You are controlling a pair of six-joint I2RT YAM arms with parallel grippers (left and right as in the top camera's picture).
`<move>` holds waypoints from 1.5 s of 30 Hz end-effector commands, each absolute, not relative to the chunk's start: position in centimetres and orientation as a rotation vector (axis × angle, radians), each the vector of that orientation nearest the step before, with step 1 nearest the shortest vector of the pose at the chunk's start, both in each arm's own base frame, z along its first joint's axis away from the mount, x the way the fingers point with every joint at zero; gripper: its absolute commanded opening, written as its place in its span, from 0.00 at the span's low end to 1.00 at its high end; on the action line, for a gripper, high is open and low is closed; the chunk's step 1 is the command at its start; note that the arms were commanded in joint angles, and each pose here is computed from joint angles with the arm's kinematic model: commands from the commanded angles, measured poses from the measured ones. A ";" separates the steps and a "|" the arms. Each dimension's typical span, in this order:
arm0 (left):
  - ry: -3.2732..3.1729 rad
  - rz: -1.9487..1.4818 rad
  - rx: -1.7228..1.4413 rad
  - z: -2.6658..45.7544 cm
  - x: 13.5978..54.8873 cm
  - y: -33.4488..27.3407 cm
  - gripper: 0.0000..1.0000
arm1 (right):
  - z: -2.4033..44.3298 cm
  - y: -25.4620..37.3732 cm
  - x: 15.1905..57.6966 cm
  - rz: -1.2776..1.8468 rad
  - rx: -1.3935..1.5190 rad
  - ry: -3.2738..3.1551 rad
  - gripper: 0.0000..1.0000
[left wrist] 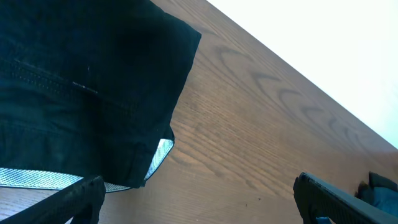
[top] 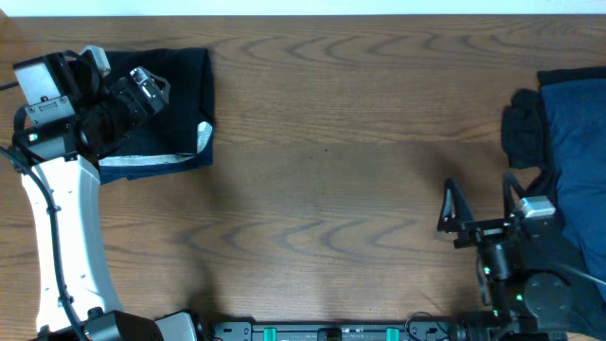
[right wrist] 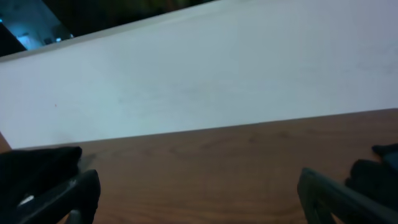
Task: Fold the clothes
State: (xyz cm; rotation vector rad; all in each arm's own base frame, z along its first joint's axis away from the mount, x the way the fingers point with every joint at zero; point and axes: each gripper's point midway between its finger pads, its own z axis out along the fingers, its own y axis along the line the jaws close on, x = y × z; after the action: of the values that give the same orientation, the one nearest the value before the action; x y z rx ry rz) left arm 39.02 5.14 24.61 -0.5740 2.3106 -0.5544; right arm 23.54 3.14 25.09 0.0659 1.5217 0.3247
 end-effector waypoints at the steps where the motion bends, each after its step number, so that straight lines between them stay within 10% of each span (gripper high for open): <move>1: 2.308 -0.545 -0.571 24.8 39.2 5.3 0.98 | 24.0 3.2 23.7 0.324 0.064 1.502 0.99; 45: 2.308 -0.545 -0.571 24.8 39.2 5.3 0.98 | 15.7 2.5 24.5 0.114 -0.040 1.645 0.99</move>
State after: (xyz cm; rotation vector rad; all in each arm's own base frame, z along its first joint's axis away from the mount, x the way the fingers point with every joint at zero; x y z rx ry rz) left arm 39.02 5.16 24.60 -0.5746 2.3106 -0.5531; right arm 24.53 2.48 15.73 -0.0293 1.6459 0.1296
